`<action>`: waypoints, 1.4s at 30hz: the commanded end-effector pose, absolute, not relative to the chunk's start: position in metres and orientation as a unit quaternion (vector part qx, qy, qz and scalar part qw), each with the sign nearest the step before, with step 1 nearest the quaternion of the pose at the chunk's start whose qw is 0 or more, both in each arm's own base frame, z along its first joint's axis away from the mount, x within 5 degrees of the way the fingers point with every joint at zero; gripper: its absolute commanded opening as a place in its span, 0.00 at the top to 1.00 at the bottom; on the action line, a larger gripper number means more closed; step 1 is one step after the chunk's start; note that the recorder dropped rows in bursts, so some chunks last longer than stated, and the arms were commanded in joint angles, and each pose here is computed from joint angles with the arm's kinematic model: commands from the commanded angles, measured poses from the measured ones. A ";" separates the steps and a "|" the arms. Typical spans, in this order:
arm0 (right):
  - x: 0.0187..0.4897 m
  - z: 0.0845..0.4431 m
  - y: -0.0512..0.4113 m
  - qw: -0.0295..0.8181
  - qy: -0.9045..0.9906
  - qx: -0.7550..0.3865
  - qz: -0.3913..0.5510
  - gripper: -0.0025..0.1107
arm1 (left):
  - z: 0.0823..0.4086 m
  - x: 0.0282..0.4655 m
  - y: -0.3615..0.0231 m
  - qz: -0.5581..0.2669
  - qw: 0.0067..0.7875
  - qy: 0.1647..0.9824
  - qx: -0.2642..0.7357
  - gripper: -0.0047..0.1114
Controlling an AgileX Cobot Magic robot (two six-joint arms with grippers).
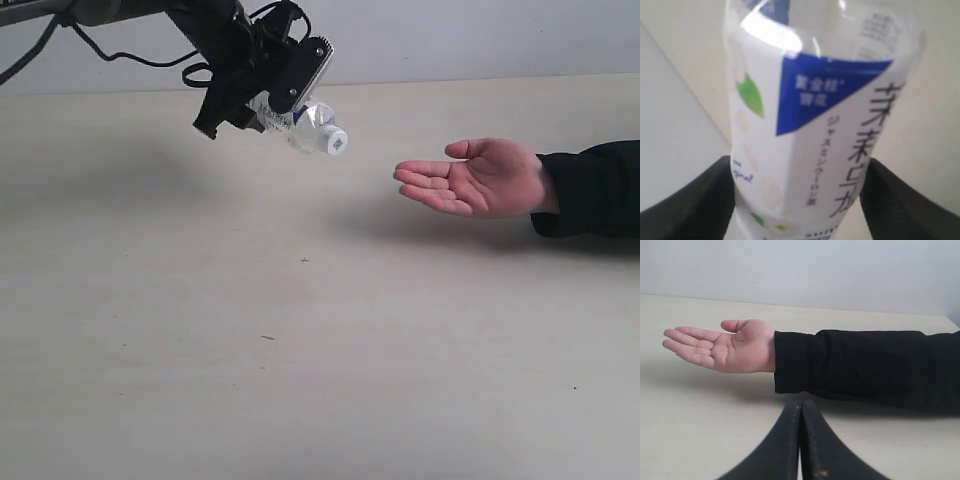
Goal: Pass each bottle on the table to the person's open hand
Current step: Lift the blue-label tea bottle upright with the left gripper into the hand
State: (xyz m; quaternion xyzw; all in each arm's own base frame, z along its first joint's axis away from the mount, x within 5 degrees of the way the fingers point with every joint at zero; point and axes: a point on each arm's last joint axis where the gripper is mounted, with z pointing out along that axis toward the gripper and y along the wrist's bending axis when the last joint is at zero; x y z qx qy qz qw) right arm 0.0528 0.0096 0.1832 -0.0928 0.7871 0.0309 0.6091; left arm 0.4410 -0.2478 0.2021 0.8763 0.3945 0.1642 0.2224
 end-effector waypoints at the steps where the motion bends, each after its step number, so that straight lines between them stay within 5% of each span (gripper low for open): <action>1: 0.053 0.182 0.009 0.611 0.786 -0.094 0.027 0.98 | 0.223 0.423 -0.243 0.117 0.192 0.457 0.861 0.96; 10: 0.053 0.182 0.009 0.611 0.786 -0.094 0.027 0.98 | 0.246 0.393 -0.246 0.056 0.149 0.578 0.800 0.96; 29: 0.053 0.183 0.009 0.612 0.785 -0.094 0.027 0.98 | 0.267 0.320 -0.339 -0.074 0.206 0.863 0.456 0.96; 42: 0.053 0.182 0.009 0.611 0.786 -0.094 0.027 0.98 | 0.270 0.309 -0.365 -0.198 0.209 0.919 0.268 0.96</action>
